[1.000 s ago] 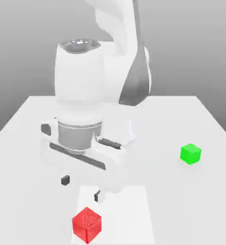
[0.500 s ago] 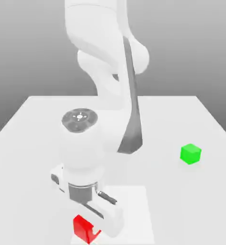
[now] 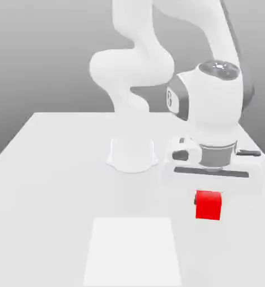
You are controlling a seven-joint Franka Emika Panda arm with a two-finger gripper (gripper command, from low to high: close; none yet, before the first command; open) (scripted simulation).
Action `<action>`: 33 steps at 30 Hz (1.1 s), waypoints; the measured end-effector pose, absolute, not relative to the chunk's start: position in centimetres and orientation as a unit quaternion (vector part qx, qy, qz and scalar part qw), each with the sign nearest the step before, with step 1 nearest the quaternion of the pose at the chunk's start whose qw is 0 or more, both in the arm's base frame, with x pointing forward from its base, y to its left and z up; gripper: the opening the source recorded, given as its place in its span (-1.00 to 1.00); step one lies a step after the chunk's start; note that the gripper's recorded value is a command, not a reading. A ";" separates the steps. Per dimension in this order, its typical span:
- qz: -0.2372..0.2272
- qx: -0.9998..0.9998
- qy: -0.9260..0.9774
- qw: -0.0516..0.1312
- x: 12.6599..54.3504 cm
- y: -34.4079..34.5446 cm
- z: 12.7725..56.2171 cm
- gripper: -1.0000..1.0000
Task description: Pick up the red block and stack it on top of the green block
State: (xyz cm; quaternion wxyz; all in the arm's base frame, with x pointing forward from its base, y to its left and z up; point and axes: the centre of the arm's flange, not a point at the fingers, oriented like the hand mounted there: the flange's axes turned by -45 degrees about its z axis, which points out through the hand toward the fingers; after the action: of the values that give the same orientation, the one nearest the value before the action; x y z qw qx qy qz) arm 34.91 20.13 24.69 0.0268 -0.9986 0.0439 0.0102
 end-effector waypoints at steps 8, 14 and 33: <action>0.009 -0.992 -0.127 0.015 22.0 27.2 25.1 -1.00; -0.002 -0.974 -0.225 0.001 14.8 28.4 24.5 -1.00; -0.010 -0.973 -0.231 -0.005 14.9 28.6 20.2 -1.00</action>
State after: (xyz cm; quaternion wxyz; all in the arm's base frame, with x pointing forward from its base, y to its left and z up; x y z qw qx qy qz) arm 14.87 28.57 20.22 -0.0046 -0.9729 -0.2308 -0.0103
